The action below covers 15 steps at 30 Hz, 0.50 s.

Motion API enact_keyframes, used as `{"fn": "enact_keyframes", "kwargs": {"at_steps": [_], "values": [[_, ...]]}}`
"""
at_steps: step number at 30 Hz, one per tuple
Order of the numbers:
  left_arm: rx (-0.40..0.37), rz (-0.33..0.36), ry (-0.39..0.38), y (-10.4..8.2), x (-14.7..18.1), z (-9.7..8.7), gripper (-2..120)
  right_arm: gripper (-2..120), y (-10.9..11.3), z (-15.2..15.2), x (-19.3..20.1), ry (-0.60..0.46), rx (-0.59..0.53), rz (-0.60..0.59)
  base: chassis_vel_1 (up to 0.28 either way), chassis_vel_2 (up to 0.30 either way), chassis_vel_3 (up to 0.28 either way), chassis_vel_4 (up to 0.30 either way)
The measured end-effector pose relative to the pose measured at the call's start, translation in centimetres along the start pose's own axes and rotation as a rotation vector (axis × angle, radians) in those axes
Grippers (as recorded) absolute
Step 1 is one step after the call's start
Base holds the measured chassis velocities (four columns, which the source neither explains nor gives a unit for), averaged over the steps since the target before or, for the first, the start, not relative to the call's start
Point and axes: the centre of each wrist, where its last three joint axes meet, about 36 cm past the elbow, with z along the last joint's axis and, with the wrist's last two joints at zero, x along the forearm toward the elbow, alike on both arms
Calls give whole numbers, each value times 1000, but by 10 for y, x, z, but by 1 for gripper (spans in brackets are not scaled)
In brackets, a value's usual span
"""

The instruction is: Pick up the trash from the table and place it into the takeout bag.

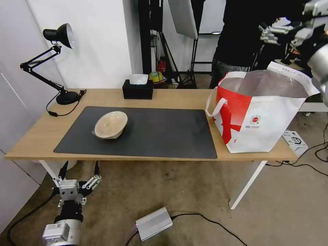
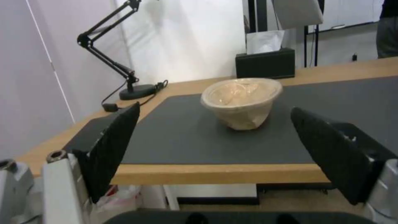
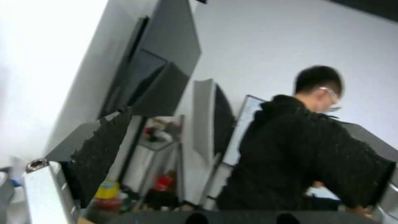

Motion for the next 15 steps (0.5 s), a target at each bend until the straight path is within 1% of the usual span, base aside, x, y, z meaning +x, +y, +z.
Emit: {"fn": "enact_keyframes", "kwargs": {"at_steps": [3,4,7,8,10,12,15], "values": [[-3,-6,3,1,2,1,98,100,7,25,13,-6,44,45,0,0,0,0],[-3,-6,3,1,2,1,98,100,7,25,13,-6,44,45,0,0,0,0],[-7,-15,3,3,4,2,98,100,11,52,29,-14,73,60,0,0,0,0],[-7,-15,3,3,4,2,98,100,11,52,29,-14,73,60,0,0,0,0],[-11,-24,4,5,5,3,98,100,20,58,43,-15,47,70,0,0,0,0],[-13,-26,5,6,6,3,98,100,22,57,48,-24,37,82,0,0,0,0],[-15,-29,4,6,5,3,98,100,46,52,81,-29,-17,90,0,0,0,0]]}}
